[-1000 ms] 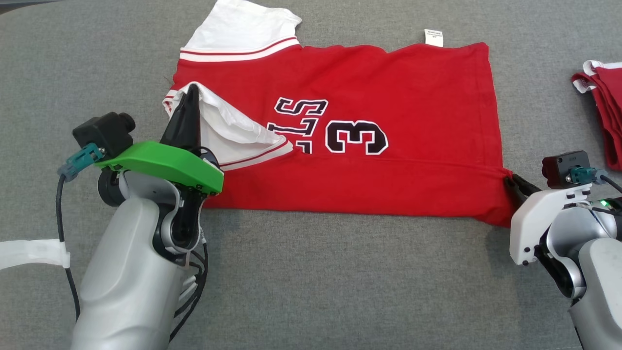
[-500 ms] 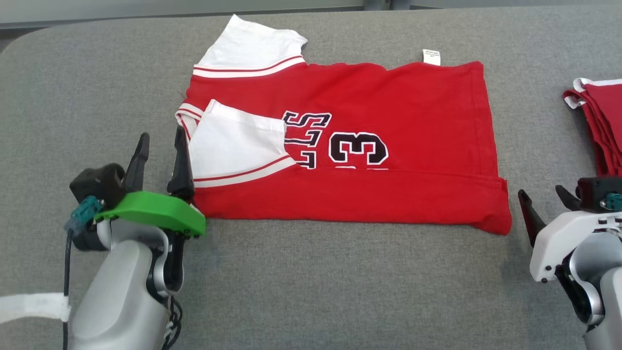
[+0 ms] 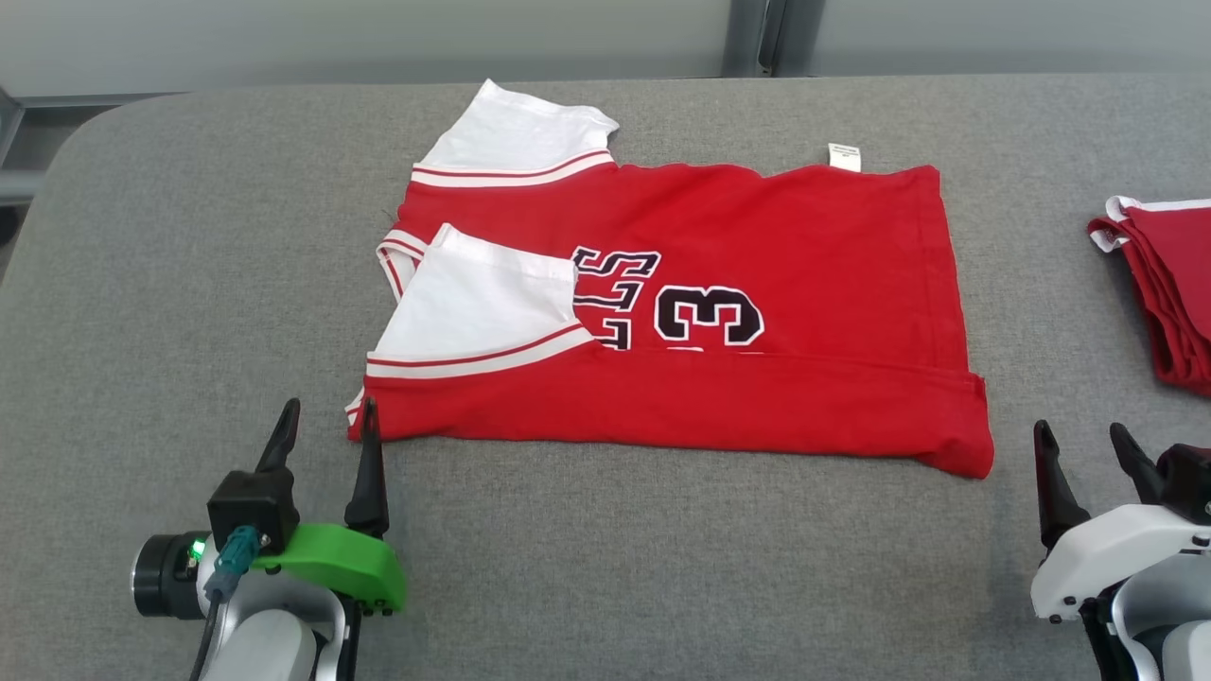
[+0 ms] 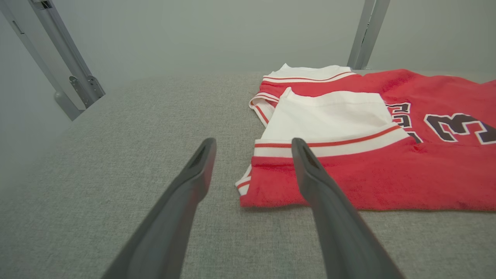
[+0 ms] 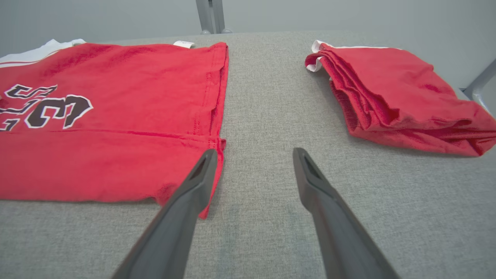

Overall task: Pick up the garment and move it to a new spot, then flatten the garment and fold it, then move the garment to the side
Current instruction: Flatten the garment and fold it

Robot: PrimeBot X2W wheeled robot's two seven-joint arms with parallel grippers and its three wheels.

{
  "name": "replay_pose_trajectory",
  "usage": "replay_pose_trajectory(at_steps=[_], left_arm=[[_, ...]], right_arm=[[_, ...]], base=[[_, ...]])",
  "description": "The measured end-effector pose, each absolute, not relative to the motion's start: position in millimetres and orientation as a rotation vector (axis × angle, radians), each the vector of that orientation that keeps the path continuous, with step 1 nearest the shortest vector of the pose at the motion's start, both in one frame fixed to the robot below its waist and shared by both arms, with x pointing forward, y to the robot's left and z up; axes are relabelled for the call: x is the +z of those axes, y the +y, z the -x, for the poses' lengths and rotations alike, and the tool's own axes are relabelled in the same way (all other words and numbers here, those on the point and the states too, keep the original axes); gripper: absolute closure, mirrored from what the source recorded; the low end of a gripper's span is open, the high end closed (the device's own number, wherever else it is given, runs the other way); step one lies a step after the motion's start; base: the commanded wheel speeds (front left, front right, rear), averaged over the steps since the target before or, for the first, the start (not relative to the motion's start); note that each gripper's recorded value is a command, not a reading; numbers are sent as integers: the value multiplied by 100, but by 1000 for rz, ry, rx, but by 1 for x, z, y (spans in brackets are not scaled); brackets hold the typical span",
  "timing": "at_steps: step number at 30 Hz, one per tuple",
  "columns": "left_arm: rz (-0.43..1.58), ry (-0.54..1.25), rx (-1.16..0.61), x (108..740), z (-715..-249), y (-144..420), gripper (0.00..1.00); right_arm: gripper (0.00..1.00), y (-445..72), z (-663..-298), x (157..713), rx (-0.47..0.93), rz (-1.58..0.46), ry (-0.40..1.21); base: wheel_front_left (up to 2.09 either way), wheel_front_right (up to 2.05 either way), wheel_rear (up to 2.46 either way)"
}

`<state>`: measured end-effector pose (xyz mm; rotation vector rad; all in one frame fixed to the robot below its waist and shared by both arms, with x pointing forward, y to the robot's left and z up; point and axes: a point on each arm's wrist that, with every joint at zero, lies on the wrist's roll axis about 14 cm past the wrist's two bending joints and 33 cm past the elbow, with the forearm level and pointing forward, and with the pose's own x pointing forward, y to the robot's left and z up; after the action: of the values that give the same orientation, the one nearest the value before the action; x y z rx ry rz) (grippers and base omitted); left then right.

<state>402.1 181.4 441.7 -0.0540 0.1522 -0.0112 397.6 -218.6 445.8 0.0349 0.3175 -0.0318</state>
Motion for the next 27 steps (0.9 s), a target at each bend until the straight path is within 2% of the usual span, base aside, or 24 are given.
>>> replay_pose_trajectory(at_steps=[7,15,27], left_arm=[[38,217,-4,421,-394,182,0],[7,320,-24,399,-412,181,0],[3,464,1,367,-411,185,0]], right_arm=[[0,-208,-394,426,-14,-46,364],[0,-182,-403,393,54,-45,482],[0,-177,-409,375,64,-59,520]], base=[[0,0,0],[0,0,0],[0,0,0]])
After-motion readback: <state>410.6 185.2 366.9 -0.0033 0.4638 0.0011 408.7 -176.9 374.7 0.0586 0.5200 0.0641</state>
